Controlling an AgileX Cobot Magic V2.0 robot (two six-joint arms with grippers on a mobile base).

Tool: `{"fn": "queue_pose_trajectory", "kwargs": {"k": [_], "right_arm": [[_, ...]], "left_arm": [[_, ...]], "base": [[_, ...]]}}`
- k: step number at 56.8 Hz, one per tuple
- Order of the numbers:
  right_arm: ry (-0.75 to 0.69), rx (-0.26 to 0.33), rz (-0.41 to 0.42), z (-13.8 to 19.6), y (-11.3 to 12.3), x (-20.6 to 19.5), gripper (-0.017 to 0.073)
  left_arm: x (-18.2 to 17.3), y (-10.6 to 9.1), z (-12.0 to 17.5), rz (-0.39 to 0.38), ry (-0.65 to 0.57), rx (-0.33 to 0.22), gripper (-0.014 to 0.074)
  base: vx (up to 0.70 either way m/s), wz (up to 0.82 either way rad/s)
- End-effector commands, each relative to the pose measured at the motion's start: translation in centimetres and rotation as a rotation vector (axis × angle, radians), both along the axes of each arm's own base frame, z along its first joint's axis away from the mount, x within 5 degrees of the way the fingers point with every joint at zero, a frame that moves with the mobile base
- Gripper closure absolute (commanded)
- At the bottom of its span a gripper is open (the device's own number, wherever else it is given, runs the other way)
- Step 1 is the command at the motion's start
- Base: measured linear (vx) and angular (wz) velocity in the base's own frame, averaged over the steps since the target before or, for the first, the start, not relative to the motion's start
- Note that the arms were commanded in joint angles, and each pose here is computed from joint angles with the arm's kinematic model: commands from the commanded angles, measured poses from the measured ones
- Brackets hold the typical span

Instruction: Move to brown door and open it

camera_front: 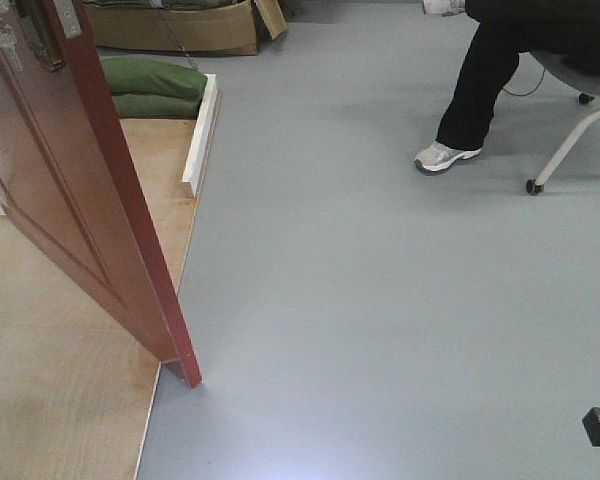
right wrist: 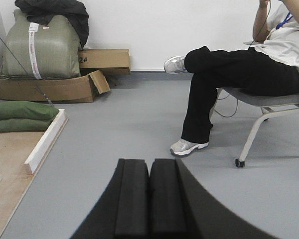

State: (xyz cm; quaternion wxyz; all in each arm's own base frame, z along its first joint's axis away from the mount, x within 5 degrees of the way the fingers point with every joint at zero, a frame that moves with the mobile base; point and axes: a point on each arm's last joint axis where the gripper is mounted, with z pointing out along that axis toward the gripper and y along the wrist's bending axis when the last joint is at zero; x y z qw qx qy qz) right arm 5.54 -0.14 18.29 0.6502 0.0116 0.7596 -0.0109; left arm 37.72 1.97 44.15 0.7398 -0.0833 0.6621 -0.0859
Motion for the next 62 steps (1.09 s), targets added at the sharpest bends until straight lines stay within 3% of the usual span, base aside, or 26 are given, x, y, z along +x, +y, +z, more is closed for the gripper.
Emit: {"fn": "queue_pose_trajectory", "kwargs": {"k": [1,62], "right_arm": [[-0.078,-0.013,-0.003,0.55,-0.04,0.06,0.0559],[-0.078,-0.013,-0.003,0.54,-0.04,0.06,0.0559]], "left_arm": [[-1.62,-0.5,3.08,-0.035,-0.126,0.005,0.06],[-1.61,-0.47,3.03,-0.032,-0.121,0.004,0.06]], "base": [[0.0,0.0],[0.0,0.0]]}}
